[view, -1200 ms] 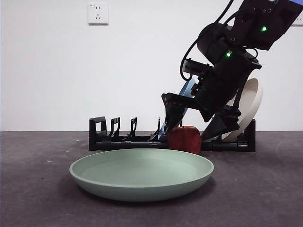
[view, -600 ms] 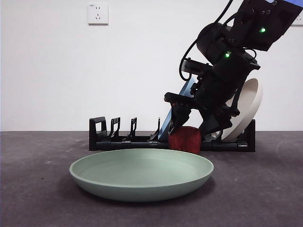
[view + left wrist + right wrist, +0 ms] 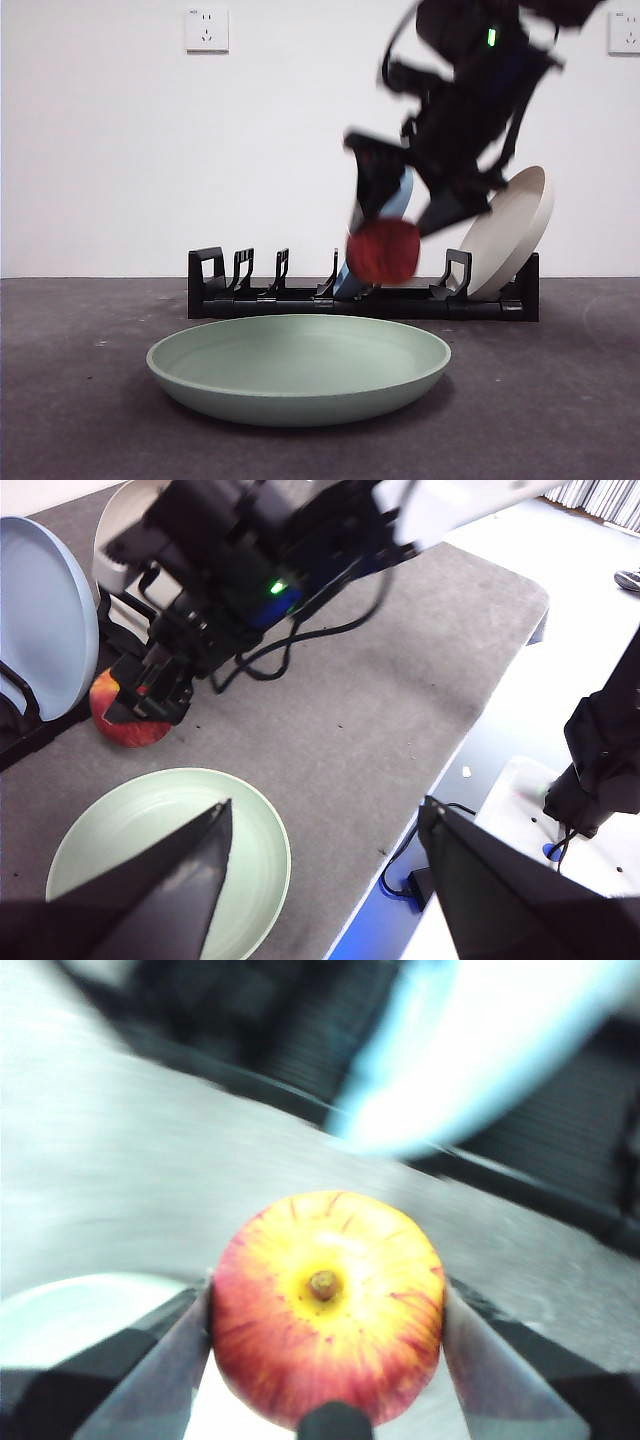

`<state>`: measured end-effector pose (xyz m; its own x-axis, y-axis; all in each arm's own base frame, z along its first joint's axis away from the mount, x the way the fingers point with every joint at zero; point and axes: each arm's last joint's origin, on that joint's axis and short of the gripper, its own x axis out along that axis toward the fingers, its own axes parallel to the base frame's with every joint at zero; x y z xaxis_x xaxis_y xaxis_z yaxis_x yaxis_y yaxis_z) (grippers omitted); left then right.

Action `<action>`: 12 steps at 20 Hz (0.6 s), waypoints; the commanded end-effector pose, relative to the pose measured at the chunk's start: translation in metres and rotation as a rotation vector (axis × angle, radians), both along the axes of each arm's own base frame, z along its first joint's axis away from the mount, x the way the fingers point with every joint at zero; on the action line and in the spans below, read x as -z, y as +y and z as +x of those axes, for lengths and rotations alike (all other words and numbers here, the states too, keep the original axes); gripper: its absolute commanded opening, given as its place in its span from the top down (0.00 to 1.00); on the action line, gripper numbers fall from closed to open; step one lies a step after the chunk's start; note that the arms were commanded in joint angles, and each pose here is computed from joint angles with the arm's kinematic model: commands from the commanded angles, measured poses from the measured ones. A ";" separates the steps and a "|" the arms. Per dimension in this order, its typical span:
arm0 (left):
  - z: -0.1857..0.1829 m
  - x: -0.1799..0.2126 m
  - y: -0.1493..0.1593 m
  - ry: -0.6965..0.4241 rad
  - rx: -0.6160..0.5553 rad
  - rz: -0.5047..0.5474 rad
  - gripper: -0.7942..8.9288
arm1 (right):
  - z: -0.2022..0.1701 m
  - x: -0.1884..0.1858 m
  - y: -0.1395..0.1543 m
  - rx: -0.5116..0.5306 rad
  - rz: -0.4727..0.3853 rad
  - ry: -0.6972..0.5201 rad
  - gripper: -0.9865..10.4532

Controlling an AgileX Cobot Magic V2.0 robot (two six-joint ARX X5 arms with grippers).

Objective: Take the green plate from the plate rack,put the plate on the table,take the apple from the table,put the apple in the plate

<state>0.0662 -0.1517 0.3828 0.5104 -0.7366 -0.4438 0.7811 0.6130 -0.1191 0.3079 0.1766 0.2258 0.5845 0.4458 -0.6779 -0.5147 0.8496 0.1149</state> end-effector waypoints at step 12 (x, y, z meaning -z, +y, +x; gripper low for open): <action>0.000 0.001 0.000 0.004 0.000 0.005 0.59 | -0.074 0.032 0.050 -0.240 -0.077 0.101 0.93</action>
<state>0.0661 -0.1517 0.3824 0.5096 -0.7347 -0.4478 0.7809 0.6135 -0.1178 0.2339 0.2256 0.1974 0.3938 0.5105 -0.7644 -0.6980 0.7072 0.1126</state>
